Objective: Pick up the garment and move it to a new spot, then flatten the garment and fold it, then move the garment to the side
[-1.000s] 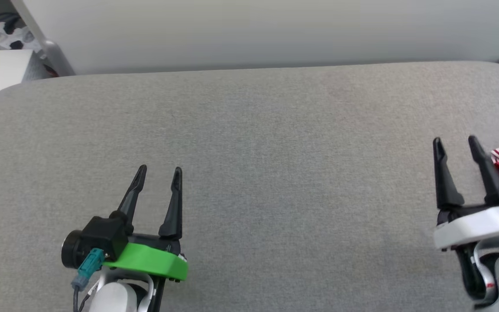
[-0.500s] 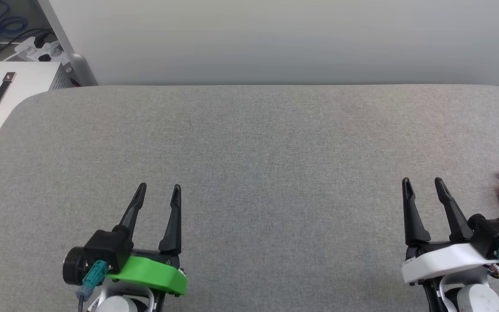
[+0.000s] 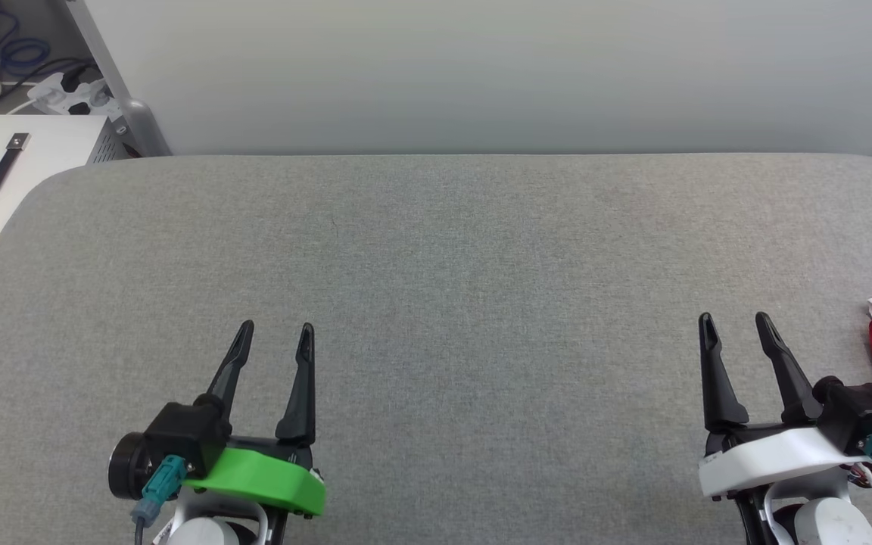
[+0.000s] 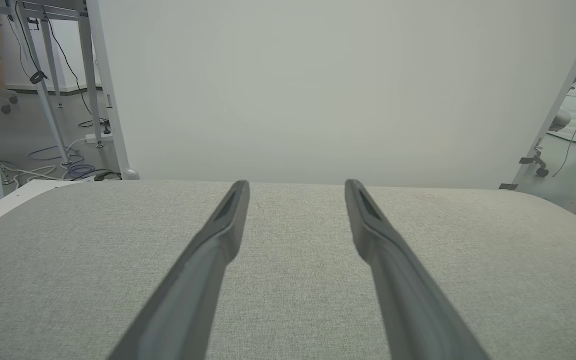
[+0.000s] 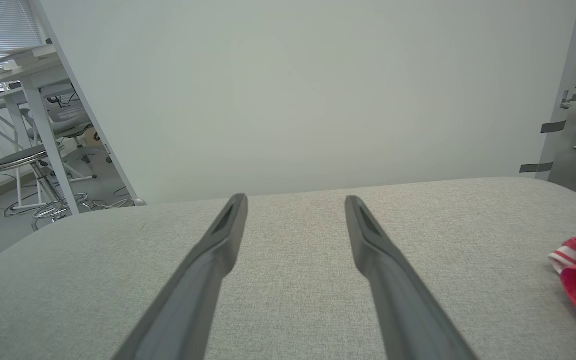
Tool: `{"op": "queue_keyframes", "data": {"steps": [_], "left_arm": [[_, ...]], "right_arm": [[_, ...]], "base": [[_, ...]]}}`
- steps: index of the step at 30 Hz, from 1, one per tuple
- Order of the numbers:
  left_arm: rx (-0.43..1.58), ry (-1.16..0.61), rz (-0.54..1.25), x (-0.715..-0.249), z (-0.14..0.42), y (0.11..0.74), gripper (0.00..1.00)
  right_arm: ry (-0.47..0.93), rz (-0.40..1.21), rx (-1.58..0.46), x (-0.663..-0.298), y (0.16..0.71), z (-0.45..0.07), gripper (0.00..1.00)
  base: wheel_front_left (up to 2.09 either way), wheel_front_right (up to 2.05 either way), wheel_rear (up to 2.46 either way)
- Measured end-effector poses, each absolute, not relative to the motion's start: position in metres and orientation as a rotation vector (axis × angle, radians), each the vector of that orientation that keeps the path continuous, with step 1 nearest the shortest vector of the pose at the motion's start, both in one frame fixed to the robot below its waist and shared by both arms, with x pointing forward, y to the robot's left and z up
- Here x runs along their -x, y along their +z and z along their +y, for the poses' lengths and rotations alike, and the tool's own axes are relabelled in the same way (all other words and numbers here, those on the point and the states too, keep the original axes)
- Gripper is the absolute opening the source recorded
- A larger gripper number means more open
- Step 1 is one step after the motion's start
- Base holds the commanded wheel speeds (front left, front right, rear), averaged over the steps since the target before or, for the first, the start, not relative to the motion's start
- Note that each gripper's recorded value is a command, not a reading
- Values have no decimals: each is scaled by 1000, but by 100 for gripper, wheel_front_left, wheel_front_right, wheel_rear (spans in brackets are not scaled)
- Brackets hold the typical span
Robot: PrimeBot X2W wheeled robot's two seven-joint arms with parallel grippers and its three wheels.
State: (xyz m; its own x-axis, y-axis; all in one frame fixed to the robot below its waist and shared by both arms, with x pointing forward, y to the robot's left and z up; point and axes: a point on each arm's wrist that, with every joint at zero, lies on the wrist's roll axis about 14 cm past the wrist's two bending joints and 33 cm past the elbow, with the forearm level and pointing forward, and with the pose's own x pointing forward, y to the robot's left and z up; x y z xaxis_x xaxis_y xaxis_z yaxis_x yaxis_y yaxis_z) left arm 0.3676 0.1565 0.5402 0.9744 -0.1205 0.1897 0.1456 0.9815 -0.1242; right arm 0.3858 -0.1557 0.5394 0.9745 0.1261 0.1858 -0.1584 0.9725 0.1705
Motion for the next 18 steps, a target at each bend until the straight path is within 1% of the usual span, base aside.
{"op": "queue_keyframes", "data": {"steps": [11,12,18], "left_arm": [[141,-141,-181,-368,154,540,100],[140,-141,-182,-369,154,540,0],[139,-141,-182,-369,155,541,0]], "right_arm": [[137,-172,-187,-384,538,-158,100],[136,-172,-187,-384,538,-158,0],[133,-172,-185,-384,538,-159,0]], "base": [[0,0,0],[0,0,0],[0,0,0]]}}
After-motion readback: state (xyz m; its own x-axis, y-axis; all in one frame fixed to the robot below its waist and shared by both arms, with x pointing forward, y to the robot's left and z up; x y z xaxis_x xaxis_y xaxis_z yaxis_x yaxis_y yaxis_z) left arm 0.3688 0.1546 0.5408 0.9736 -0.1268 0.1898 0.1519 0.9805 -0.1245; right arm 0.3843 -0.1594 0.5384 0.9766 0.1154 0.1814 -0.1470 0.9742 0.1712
